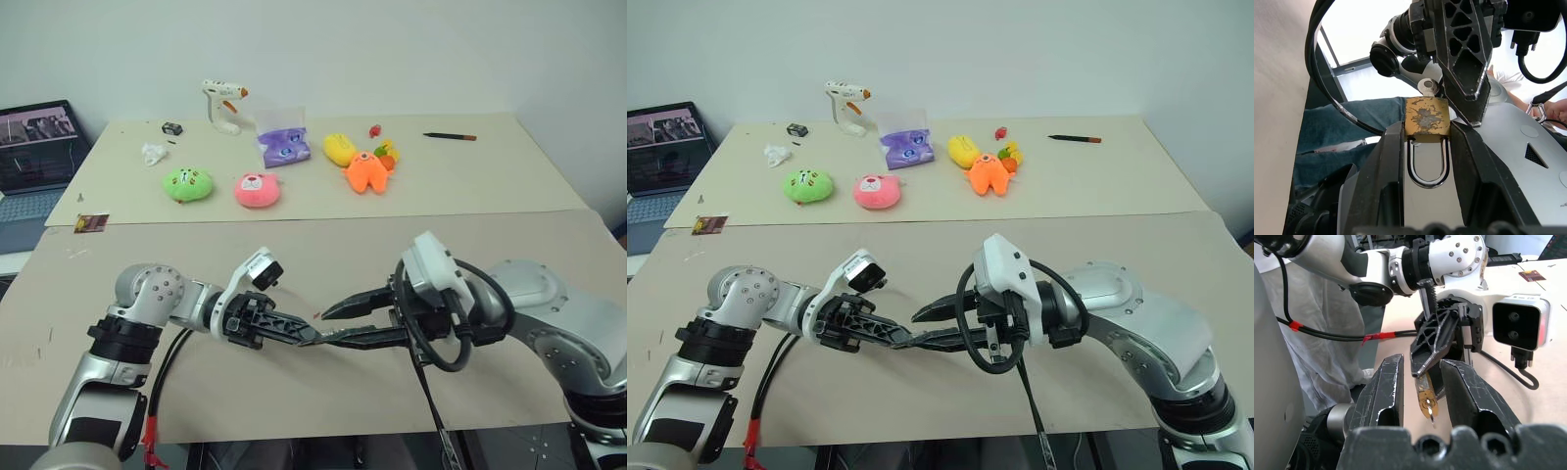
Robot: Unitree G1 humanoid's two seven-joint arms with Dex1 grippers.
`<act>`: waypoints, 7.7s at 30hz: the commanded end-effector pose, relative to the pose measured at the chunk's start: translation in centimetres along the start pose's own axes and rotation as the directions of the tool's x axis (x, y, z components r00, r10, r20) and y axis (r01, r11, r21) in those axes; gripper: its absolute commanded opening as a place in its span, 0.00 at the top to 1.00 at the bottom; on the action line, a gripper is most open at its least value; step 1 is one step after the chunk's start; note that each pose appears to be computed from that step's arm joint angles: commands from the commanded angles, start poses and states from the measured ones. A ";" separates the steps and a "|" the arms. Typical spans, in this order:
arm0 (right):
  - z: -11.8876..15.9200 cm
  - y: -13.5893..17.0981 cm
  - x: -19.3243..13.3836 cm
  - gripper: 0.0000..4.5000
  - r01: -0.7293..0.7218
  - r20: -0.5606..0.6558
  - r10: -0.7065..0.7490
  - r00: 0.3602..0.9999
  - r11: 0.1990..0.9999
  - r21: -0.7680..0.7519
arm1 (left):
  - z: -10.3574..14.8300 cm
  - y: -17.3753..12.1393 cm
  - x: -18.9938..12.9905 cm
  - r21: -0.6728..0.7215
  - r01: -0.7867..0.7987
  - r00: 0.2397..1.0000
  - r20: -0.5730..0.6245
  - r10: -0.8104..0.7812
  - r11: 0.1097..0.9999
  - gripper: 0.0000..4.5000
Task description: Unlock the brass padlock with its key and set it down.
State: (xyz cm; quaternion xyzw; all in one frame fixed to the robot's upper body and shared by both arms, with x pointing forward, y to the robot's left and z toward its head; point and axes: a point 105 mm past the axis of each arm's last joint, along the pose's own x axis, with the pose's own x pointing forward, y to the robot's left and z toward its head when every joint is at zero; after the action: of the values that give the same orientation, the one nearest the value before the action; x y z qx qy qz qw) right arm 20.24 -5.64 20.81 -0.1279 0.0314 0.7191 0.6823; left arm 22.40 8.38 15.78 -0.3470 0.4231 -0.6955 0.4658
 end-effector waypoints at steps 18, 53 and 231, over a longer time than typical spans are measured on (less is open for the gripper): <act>-1.4 0.9 0.4 0.65 -0.008 -0.017 0.008 1.000 0.999 -0.043 | 0.4 -1.1 0.1 0.034 0.027 1.000 -0.012 -0.027 0.999 0.82; -0.8 0.7 0.1 0.97 0.008 0.005 -0.008 1.000 1.000 -0.019 | 1.2 0.0 -0.8 0.207 -0.086 0.995 0.062 0.075 0.975 0.00; -8.4 -13.2 -15.4 0.01 0.373 -0.533 -0.401 0.745 0.913 -0.164 | 6.3 0.6 -3.2 0.796 -0.599 0.698 0.572 0.431 -0.088 0.00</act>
State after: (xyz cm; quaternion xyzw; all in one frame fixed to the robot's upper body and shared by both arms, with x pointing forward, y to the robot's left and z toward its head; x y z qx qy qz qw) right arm 34.70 -24.33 13.42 -0.2517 0.3264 0.4716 0.7796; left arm 28.57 9.23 16.70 0.1473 -0.0409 -0.5542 0.8182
